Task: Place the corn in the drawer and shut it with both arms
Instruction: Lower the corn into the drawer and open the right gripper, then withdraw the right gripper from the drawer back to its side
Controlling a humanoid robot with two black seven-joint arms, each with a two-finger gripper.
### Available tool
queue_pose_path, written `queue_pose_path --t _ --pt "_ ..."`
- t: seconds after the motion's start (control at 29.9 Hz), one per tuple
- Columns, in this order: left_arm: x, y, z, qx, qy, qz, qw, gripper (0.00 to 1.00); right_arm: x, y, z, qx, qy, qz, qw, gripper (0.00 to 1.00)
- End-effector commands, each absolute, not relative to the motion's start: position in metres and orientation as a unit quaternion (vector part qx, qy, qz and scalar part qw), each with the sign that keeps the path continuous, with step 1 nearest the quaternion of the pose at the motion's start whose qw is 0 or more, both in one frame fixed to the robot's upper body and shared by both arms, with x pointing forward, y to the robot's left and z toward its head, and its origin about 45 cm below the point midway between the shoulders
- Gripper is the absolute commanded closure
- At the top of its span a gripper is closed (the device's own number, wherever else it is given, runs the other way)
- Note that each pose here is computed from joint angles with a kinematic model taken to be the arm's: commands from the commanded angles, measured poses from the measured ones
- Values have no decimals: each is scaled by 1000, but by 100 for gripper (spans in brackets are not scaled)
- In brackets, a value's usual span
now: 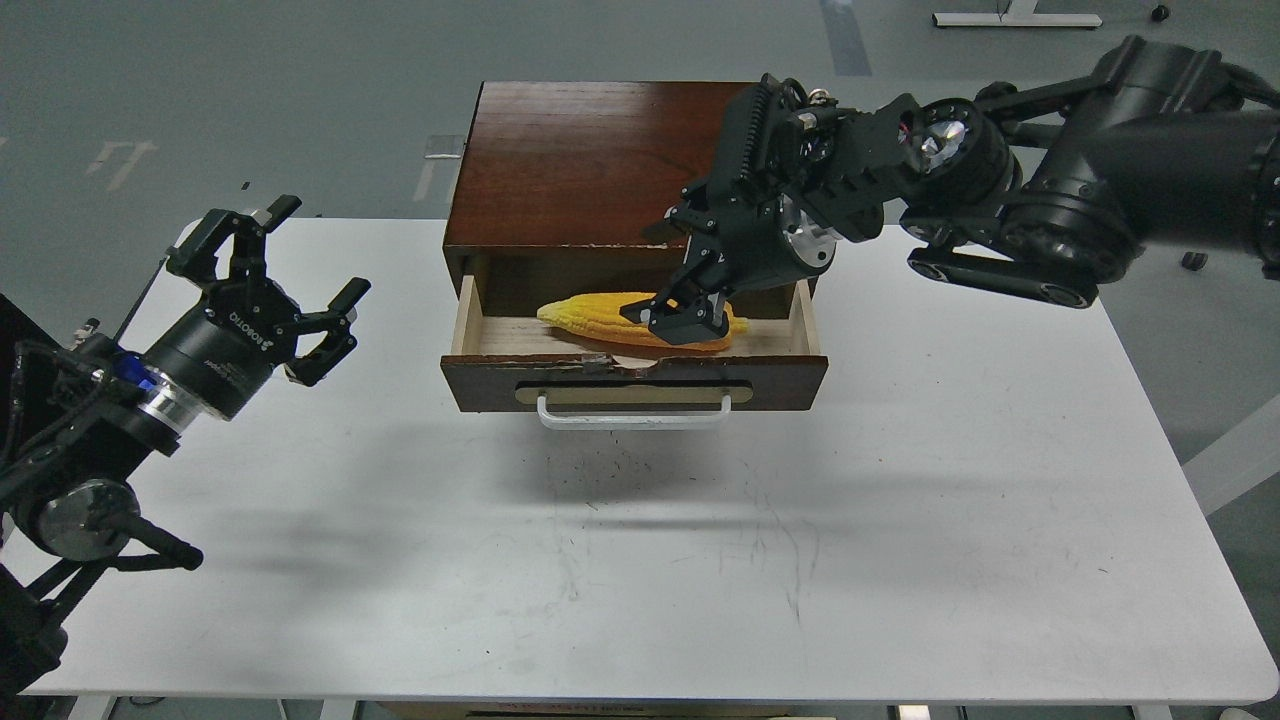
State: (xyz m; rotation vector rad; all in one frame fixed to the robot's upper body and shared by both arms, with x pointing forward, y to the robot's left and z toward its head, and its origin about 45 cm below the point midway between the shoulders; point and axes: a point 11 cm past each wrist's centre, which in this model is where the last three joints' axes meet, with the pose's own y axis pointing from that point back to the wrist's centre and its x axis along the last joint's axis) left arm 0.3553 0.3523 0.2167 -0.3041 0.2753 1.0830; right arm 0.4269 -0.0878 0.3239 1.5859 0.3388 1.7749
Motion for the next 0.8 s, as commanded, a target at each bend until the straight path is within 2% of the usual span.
queue_pose_path --t 0.0,0.1,0.17,0.33,0.5,0.63,0.77 --pt "356 352 217 -145 130 512 837 0 436 -93 358 655 49 672 342 5" --pt "355 351 216 -145 131 511 837 0 444 -103 379 697 -25 641 321 4" --pt "355 350 216 -146 131 510 837 0 454 -130 391 737 -111 594 305 4" --pt "355 349 215 -146 132 510 838 0 461 -183 379 810 -265 460 247 4" --pt "355 349 215 -147 132 510 837 0 455 -238 349 847 -413 297 154 4" --pt "355 351 216 -149 130 512 836 0 440 -294 299 836 -512 167 106 4" --pt "356 350 216 -151 131 511 836 0 423 -319 258 826 -557 64 68 4"
